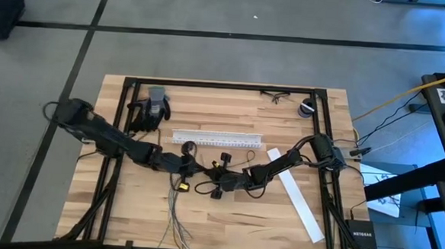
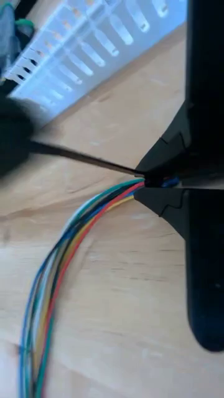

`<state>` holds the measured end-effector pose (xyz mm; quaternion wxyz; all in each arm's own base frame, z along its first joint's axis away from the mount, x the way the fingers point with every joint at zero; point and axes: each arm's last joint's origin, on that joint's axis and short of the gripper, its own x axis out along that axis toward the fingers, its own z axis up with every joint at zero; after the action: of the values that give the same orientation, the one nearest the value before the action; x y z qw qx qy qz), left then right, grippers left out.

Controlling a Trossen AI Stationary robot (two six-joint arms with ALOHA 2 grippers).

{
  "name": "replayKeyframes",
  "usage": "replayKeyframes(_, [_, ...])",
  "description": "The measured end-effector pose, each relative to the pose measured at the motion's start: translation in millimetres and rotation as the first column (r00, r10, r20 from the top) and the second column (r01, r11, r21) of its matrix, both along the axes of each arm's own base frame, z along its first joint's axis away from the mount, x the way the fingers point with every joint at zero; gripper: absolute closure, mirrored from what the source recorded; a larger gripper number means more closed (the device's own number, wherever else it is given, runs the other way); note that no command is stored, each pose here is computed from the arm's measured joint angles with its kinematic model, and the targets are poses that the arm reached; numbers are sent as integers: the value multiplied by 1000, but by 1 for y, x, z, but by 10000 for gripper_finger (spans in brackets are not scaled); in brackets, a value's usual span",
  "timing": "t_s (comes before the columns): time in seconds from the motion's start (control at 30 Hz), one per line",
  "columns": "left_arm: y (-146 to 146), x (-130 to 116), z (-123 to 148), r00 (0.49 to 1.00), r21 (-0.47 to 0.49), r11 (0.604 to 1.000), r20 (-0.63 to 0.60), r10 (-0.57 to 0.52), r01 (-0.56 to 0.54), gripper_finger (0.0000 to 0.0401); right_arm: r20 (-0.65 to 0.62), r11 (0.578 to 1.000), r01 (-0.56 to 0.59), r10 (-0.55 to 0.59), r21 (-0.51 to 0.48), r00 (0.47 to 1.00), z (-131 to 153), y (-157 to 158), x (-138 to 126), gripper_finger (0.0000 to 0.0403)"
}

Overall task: Ziptie cables
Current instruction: Wrap the cables together using a black ziptie

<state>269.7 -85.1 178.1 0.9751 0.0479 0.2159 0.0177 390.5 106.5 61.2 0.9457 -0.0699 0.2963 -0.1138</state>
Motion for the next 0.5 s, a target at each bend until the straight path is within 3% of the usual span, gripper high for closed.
replayKeyframes(0.23, [-6,-30,51,993,22,1000,115,-10,8,401,0,1000,12,-12,-10,1000,-1,-1,0,388])
replayKeyframes(0.5, [-8,-35,62,983,42,999,186,5,-13,401,-64,999,30,-32,-37,997,-7,-3,-4,388])
